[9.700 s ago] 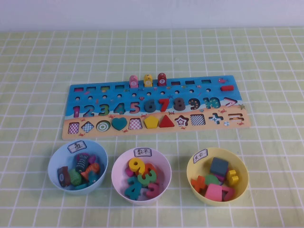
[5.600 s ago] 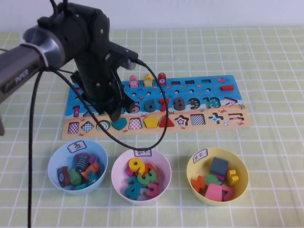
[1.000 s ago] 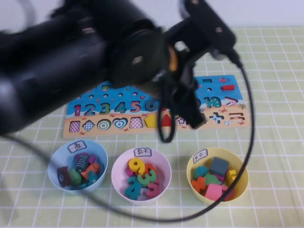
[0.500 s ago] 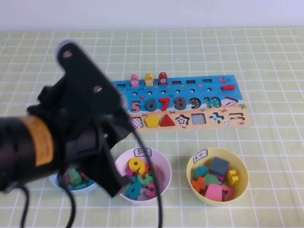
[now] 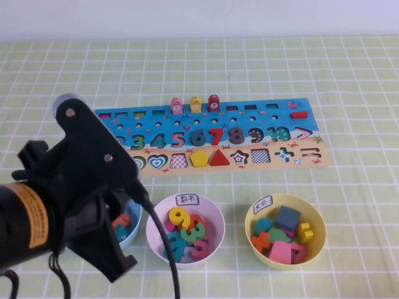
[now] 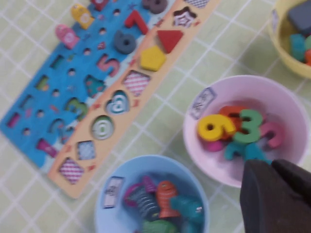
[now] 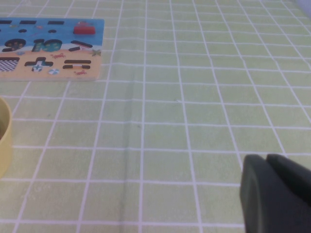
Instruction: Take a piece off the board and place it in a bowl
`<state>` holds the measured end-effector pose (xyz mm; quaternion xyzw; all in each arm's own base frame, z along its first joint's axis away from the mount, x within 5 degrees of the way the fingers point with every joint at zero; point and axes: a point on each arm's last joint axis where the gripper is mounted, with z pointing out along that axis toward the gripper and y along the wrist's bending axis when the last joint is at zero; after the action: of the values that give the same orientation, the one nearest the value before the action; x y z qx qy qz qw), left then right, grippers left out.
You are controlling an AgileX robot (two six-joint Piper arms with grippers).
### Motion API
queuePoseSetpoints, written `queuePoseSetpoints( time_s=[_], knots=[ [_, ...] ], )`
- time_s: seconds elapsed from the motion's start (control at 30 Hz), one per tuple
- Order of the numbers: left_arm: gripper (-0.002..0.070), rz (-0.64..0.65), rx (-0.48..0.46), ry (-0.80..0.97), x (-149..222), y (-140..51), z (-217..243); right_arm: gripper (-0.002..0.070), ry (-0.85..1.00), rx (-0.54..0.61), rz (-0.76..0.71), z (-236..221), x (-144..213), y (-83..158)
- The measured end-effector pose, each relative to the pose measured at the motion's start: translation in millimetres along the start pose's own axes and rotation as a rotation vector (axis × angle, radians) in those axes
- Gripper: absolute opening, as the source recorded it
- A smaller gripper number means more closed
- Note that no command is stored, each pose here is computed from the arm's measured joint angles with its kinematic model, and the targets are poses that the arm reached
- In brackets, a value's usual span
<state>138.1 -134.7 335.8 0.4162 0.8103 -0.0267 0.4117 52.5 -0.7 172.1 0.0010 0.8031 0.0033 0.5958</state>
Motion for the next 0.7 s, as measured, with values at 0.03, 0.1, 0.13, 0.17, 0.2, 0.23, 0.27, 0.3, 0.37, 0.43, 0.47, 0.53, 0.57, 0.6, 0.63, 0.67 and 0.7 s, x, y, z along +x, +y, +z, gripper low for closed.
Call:
queuePoseSetpoints(
  time_s=[0.03,0.1,0.13,0.17,0.2,0.23,0.27,0.3,0.37,0.43,0.47,0.53,0.57,0.6,0.63,0.67,0.7],
  knots=[
    [-0.0003,0.022,-0.022,0.005,0.4,2.0,0.0,-0.0017,0.0,0.0,0.0,0.0,0.0,0.0],
    [-0.0003,0.058,-0.058,0.015,2.0,5.0,0.6,-0.0017,0.0,0.0,0.0,0.0,0.0,0.0],
    [-0.0003,0.079,-0.08,0.02,3.7,6.4,2.0,-0.0017,0.0,0.0,0.0,0.0,0.0,0.0],
    [-0.0003,0.094,-0.097,0.022,5.6,7.2,3.2,-0.0017,0.0,0.0,0.0,0.0,0.0,0.0],
    [-0.0003,0.11,-0.112,0.021,8.7,7.6,4.6,-0.0017,0.0,0.0,0.0,0.0,0.0,0.0],
    [-0.0003,0.123,-0.116,0.016,12.7,6.8,6.0,-0.0017,0.0,0.0,0.0,0.0,0.0,0.0],
    [-0.0003,0.132,-0.117,0.009,16.4,5.8,6.7,-0.0017,0.0,0.0,0.0,0.0,0.0,0.0],
    [-0.0003,0.134,-0.111,0.001,21.6,4.2,7.1,-0.0017,0.0,0.0,0.0,0.0,0.0,0.0],
    [-0.0003,0.112,-0.102,-0.022,32.2,1.9,7.1,-0.0017,0.0,0.0,0.0,0.0,0.0,0.0],
    [-0.0003,0.062,-0.099,-0.062,43.5,1.9,4.9,-0.0017,0.0,0.0,0.0,0.0,0.0,0.0],
    [-0.0003,0.039,-0.102,-0.095,47.8,2.9,2.7,-0.0017,0.0,0.0,0.0,0.0,0.0,0.0],
    [-0.0003,-0.015,-0.114,-0.158,61.5,4.9,1.3,-0.0017,0.0,0.0,0.0,0.0,0.0,0.0],
    [-0.0003,-0.037,-0.126,-0.189,67.5,6.6,0.9,-0.0017,0.0,0.0,0.0,0.0,0.0,0.0],
    [-0.0003,-0.063,-0.134,-0.229,75.2,7.1,0.6,-0.0017,0.0,0.0,0.0,0.0,0.0,0.0],
    [-0.0003,-0.079,-0.134,-0.259,80.9,6.1,1.7,-0.0017,0.0,0.0,0.0,0.0,0.0,0.0],
    [-0.0003,-0.111,-0.146,-0.289,90.3,6.3,1.6,-0.0017,0.0,0.0,0.0,0.0,0.0,0.0],
    [-0.0003,-0.148,-0.162,-0.341,100.4,5.9,1.0,-0.0017,0.0,0.0,0.0,0.0,0.0,0.0]
  ],
)
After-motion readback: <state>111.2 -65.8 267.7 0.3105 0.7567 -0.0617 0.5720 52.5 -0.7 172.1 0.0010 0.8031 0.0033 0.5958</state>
